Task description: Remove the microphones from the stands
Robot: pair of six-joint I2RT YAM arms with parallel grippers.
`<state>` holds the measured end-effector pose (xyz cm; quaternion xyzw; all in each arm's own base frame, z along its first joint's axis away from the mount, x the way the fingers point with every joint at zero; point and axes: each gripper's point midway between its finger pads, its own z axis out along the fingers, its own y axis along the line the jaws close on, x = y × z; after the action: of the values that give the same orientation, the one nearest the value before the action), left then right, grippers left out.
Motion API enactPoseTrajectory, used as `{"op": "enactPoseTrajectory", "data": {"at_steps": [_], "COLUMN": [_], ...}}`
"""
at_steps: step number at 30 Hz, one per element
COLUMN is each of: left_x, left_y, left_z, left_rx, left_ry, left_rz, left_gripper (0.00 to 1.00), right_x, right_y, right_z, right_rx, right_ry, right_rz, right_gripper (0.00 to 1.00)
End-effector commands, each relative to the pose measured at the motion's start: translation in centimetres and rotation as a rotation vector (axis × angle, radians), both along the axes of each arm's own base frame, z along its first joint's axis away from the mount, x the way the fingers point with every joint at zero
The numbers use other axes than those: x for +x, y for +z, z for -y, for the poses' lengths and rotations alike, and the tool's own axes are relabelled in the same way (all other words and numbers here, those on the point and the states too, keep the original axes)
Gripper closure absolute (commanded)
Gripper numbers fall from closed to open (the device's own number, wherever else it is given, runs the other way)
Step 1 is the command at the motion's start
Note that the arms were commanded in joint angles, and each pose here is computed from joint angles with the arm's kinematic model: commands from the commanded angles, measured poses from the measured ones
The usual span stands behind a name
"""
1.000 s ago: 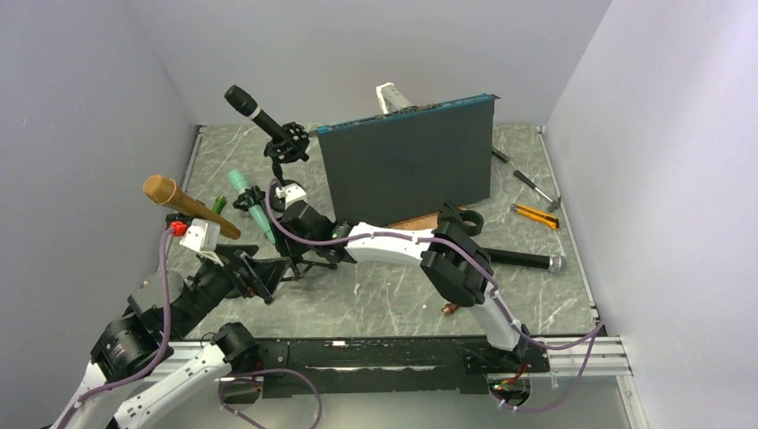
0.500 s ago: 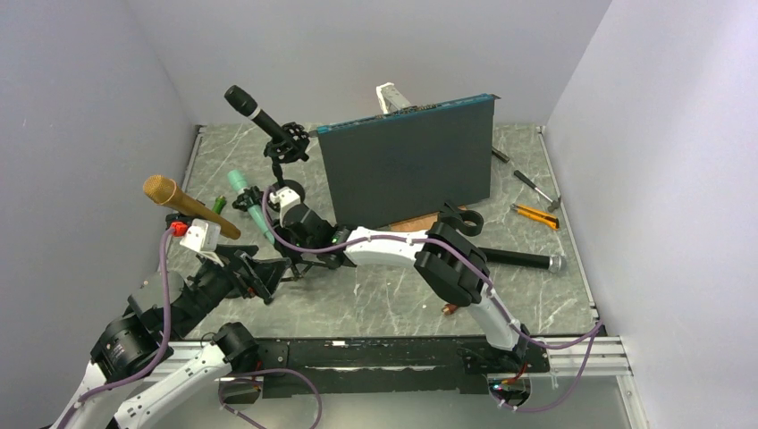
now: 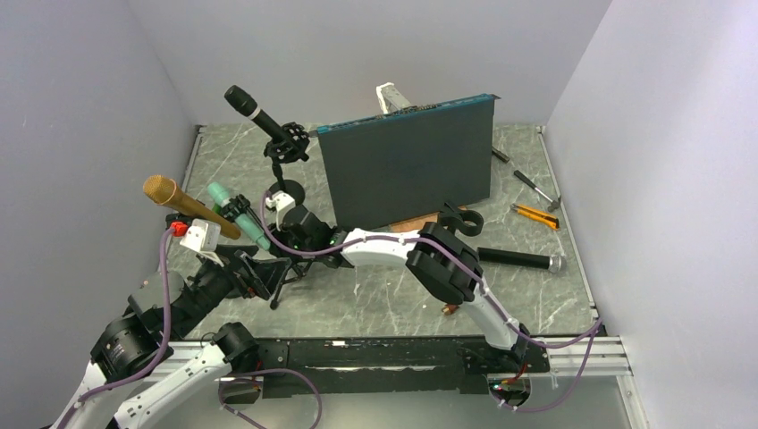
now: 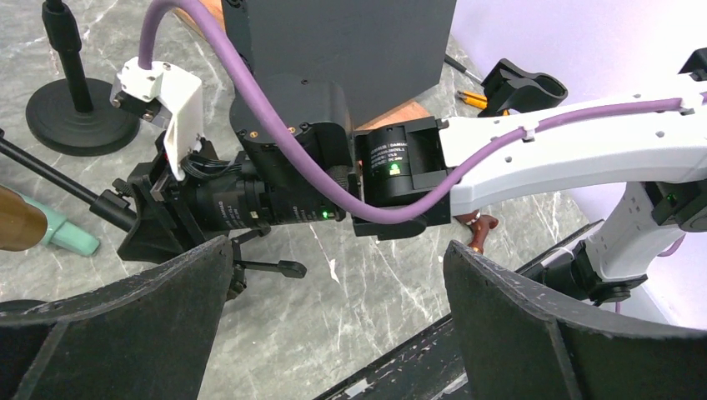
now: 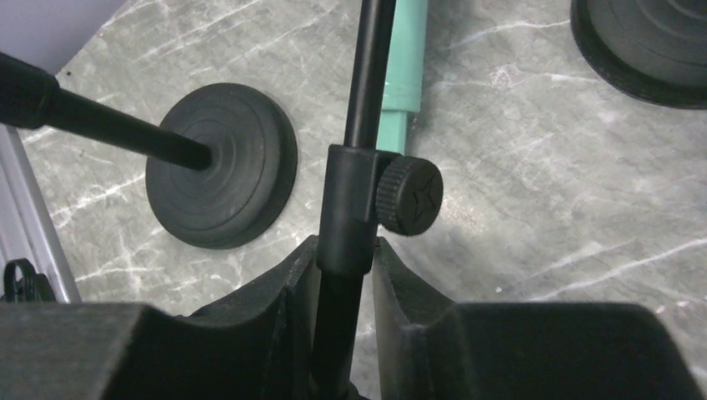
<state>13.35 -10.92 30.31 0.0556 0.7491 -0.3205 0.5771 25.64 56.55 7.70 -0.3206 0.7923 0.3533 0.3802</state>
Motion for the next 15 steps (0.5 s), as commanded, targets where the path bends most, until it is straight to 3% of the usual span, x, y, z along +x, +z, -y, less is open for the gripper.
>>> {"op": "enactPoseTrajectory", "data": {"at_steps": [1,5,12,15], "left_x": [-0.3,-0.4,-1.0,-0.7], "left_y": [1.2,1.5,3.9,4.5], "left_z": [0.0,-0.2,0.0,-0.3], "left_rx": [-0.021,-0.018,-0.114,-0.148], "left_ry": [-0.010,-0.007,-0.025,0.017], "left_rz": [0.016,0.018,0.038,-0.018], "left_gripper": [0.01,0.01,0.01,0.01], "right_x": [0.2,0.2,0.3,0.3], "right_y": [-0.3,1.5,8.7,11.2], "right_z": [-1.1,-0.9,1.5,3.4], "right_rx": [0.000,0.012,0.138,0.226], "right_ry": [0.047,0.070,0.039,-0.010], "right_rz": [0.020,0.071,0.220,0.292], "right_gripper": [0.78,1.00,1.00,1.00]}}
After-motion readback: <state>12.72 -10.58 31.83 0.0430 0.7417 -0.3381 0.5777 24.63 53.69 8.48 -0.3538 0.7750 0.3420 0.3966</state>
